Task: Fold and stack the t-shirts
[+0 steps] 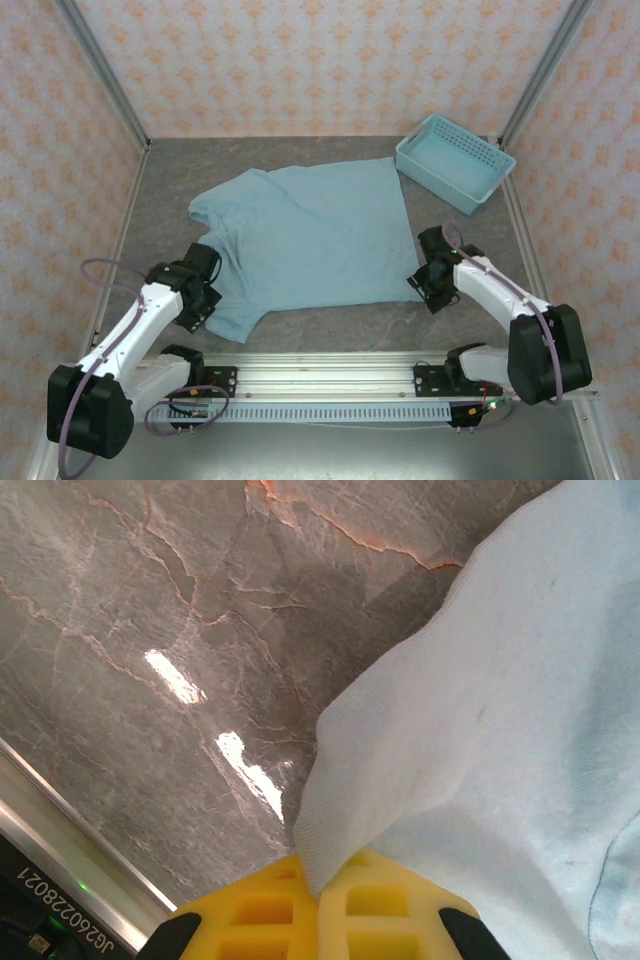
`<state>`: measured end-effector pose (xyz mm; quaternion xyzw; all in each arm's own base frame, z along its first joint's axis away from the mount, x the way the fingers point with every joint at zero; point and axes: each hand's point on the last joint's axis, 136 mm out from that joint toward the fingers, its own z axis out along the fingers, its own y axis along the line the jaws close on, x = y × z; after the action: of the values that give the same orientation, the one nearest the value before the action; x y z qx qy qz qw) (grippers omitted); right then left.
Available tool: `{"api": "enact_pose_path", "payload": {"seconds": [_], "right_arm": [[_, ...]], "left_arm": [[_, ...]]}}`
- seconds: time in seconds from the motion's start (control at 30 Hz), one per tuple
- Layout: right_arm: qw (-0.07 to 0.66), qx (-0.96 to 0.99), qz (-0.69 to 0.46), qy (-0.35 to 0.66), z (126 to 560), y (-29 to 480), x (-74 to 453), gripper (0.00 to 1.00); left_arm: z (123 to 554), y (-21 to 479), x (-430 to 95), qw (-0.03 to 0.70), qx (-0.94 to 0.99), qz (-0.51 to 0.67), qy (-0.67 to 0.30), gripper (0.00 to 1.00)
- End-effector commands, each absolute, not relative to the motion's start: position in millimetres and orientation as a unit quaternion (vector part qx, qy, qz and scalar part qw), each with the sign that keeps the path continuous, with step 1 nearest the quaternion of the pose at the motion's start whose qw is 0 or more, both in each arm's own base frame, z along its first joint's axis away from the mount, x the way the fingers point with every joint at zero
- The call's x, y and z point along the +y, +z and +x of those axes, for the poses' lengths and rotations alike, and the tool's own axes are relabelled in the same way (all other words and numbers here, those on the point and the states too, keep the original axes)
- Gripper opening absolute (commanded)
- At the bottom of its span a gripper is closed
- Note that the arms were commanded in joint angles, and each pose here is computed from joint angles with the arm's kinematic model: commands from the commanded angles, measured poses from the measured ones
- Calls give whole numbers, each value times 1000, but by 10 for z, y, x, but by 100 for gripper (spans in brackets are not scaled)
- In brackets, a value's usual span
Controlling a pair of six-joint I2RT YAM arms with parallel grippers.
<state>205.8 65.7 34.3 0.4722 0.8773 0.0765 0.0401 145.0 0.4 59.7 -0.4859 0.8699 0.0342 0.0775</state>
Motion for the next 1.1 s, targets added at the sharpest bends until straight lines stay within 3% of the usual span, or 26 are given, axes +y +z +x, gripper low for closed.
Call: {"api": "enact_pose_path", "payload": {"seconds": [0.0,0.17,0.23,0.3,0.37,0.43,0.67,0.93,1.07], "right_arm": [[31,863,494,101,2116,229,739,55],[24,853,513,93,2126,100,729,54],[30,853,514,85,2173,53,704,49],[33,855,511,88,2278,20,717,34],[47,862,494,104,2495,89,785,12],[74,870,472,126,2757,282,853,1],[215,883,388,152,3340,1521,844,0],[284,869,339,220,2713,2264,861,0],[324,847,323,270,2428,2549,843,0]], "left_arm": [[1389,653,71,83,867,-488,56,0],[1440,672,54,89,867,-487,49,0],[1479,687,36,94,868,-486,41,0],[1545,718,19,103,869,-483,32,0],[1671,821,10,126,871,-475,20,0],[1825,1009,30,157,872,-464,14,0],[2161,2021,232,296,844,-446,12,0],[1750,2867,489,445,755,-479,-50,0],[1595,3073,523,480,729,-481,-86,0]]}}
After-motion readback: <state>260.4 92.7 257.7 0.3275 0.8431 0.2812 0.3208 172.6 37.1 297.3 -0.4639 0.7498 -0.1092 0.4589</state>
